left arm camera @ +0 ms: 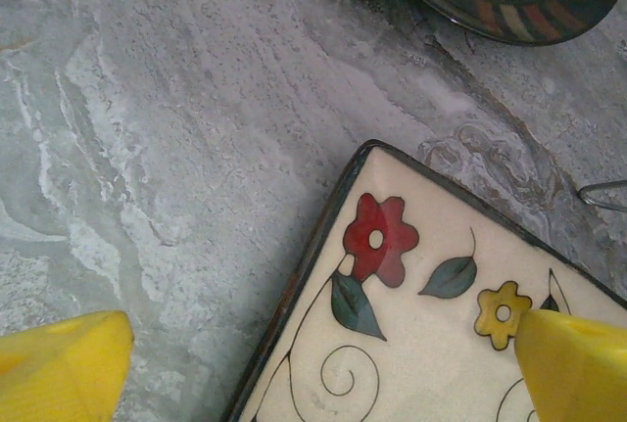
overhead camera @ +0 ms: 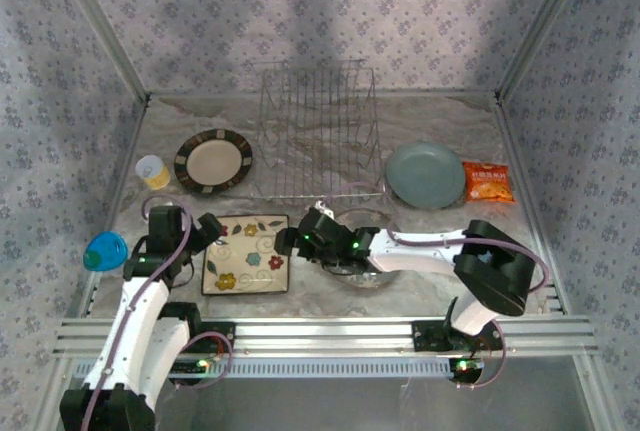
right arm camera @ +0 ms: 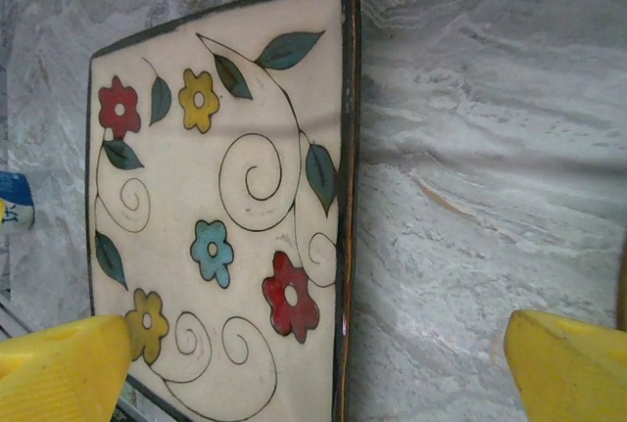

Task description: Load the plates into the dish rack

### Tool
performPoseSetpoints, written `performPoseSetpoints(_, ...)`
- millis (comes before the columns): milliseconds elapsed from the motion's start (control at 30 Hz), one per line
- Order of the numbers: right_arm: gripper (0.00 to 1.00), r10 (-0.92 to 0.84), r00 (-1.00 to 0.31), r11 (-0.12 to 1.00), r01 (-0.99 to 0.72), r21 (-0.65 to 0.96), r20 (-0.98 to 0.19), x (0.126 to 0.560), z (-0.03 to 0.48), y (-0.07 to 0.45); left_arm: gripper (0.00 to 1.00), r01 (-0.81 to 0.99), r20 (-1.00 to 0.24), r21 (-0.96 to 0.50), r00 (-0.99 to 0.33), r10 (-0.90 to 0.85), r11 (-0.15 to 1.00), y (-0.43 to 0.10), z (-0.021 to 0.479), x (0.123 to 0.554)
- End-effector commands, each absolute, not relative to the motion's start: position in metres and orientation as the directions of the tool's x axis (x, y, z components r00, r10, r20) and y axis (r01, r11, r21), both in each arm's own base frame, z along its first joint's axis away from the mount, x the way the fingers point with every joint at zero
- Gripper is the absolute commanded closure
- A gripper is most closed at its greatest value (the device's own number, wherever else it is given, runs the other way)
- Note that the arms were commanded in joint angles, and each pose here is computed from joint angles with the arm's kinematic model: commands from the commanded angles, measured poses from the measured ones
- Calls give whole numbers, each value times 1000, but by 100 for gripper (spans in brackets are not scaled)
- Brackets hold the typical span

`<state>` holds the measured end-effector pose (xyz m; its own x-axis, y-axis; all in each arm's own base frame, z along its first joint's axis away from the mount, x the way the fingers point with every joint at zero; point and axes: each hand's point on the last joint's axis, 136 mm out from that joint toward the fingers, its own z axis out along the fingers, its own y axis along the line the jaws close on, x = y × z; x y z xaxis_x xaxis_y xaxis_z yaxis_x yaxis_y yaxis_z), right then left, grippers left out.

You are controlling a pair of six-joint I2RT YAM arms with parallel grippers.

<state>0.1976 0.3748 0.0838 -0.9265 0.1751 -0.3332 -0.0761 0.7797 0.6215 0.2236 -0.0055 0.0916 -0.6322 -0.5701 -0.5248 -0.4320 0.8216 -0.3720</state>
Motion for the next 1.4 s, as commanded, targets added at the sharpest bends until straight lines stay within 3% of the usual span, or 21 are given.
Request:
performPoseSetpoints(0, 1, 198, -927, 750, -66, 658, -319, 199, 88, 395, 1, -375, -554, -389, -634, -539, 841, -12, 94, 233)
performPoseSetpoints(933, 26, 145, -951, 733, -82, 676, -273, 195, 59, 436, 1, -323, -522, -413, -682, -512, 852, -27, 70, 235)
performPoseSetpoints(1367, 29, 143, -953, 736, -79, 672, -268, 198, 53, 435, 1, -328, -498, -439, -686, -531, 836, -32, 65, 238)
